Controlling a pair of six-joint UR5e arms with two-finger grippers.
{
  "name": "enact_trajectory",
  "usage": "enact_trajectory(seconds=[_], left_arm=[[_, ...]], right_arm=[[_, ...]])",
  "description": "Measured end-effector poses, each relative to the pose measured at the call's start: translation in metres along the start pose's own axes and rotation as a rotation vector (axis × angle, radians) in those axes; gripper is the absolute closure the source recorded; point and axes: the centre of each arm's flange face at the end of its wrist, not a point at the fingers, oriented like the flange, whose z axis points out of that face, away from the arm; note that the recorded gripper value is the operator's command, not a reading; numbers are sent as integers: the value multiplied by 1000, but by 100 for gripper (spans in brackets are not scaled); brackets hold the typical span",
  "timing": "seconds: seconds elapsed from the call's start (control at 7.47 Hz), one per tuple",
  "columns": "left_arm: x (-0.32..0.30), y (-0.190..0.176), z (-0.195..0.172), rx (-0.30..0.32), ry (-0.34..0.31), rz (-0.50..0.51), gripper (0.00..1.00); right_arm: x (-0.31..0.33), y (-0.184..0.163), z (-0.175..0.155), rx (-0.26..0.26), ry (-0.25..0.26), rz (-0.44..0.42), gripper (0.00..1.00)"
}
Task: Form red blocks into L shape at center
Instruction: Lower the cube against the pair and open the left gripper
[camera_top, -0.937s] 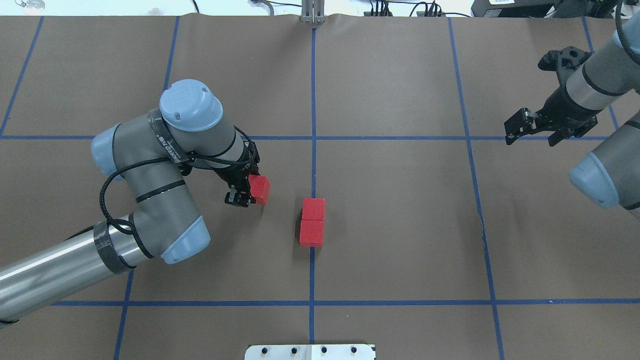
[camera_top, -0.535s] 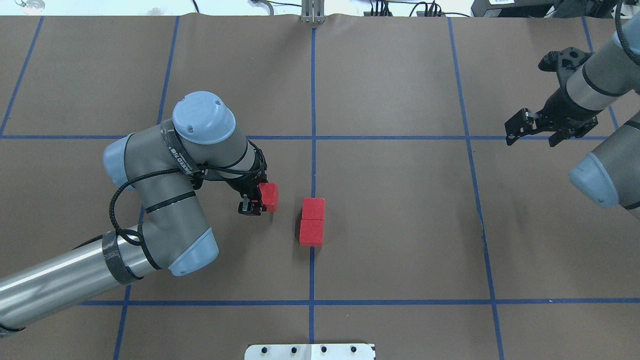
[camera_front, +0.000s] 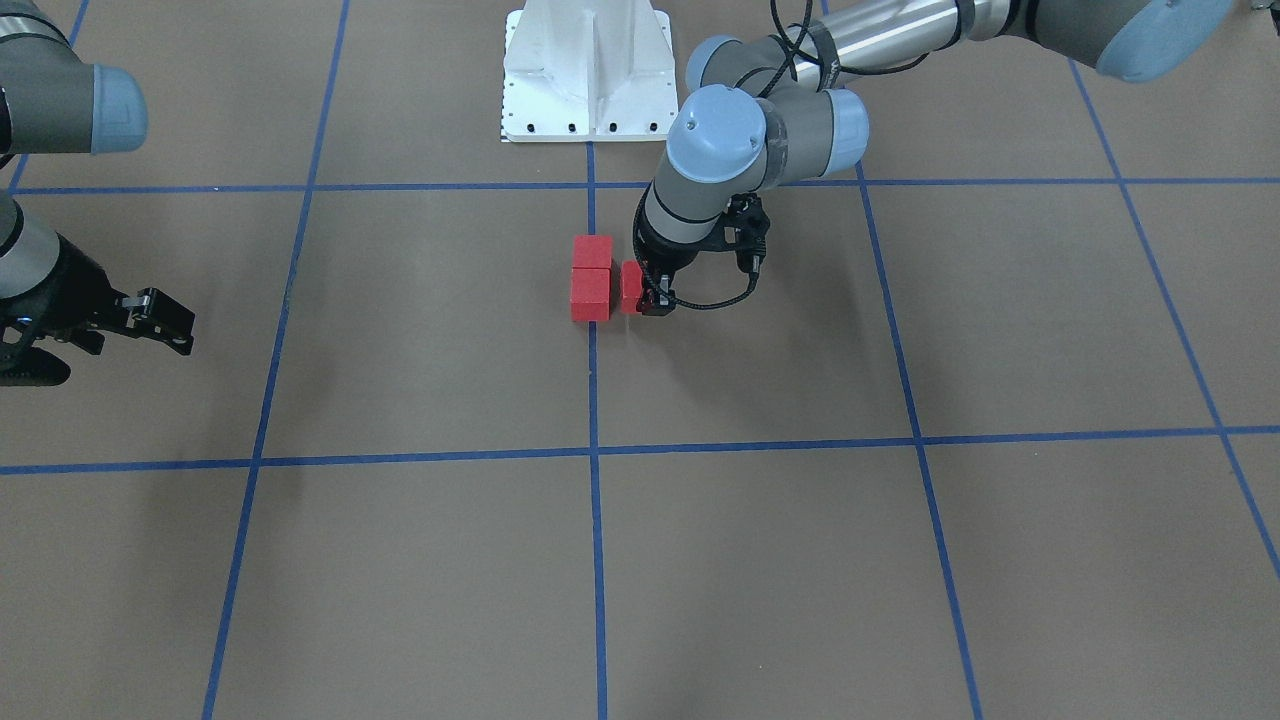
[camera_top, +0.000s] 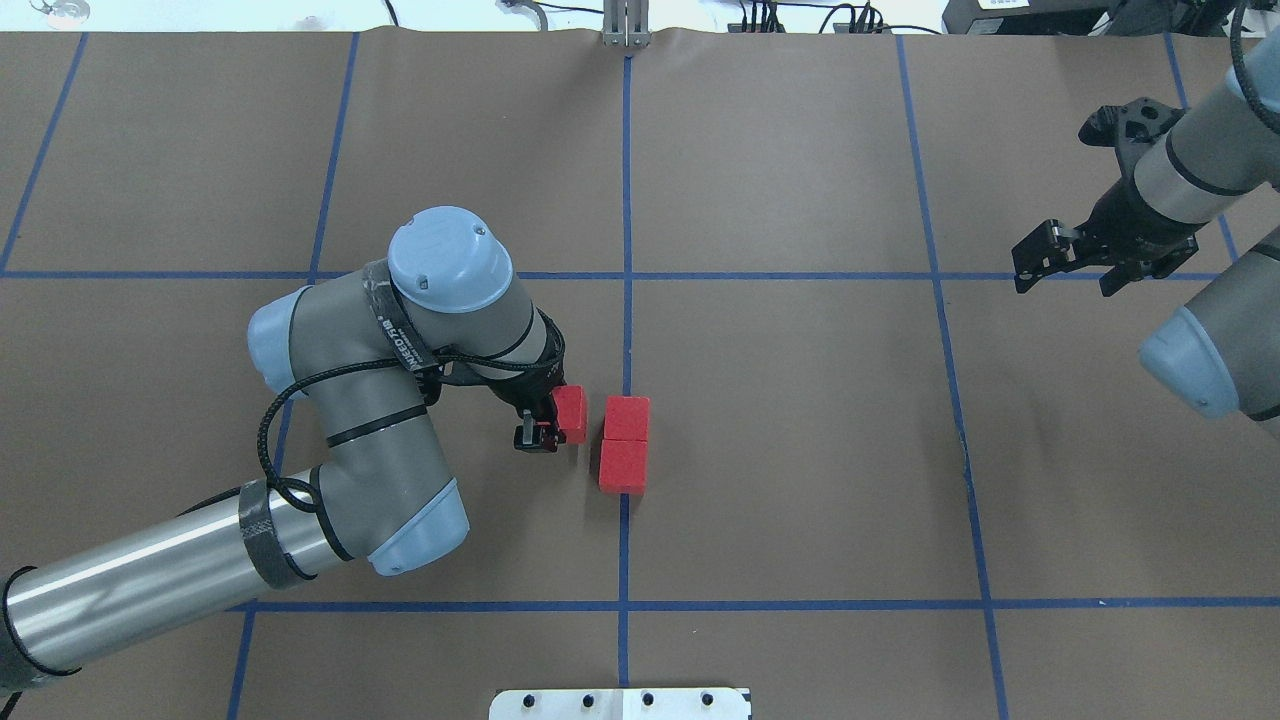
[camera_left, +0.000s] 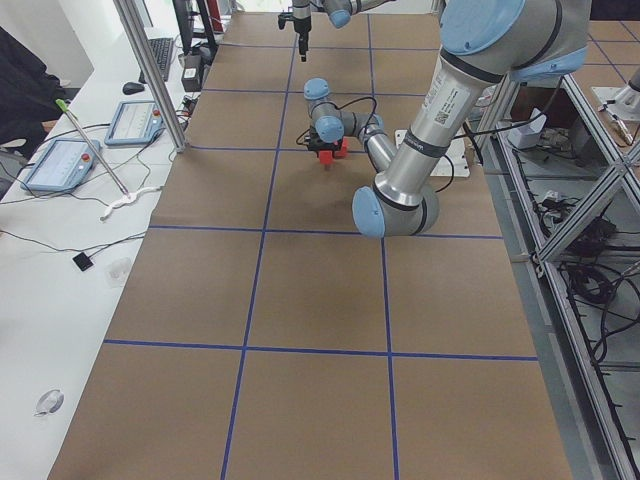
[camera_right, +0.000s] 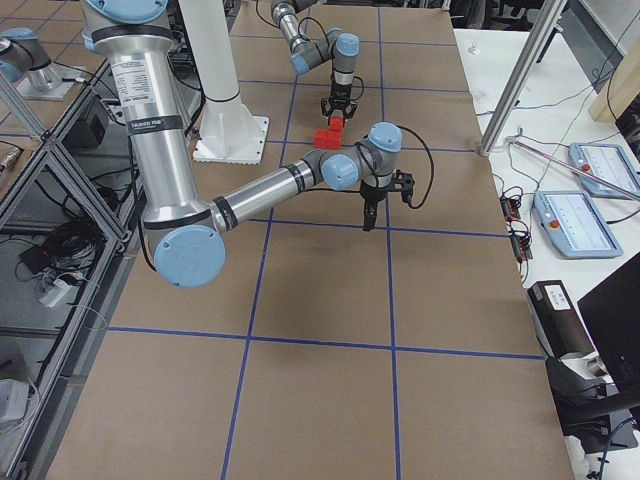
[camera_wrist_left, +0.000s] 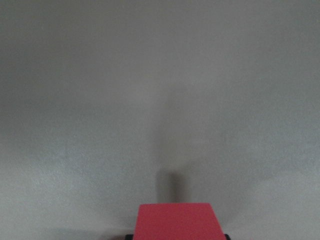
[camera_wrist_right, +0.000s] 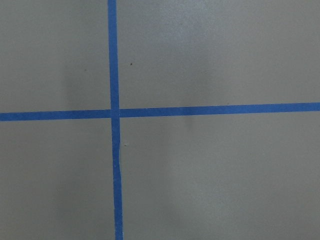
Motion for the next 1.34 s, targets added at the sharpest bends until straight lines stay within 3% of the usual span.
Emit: enact_trajectory(seconds=[1.34], left_arm=[[-2,7,14,20,12,-3,100]], right_arm=[[-1,0,-1,0,-2,0,0]])
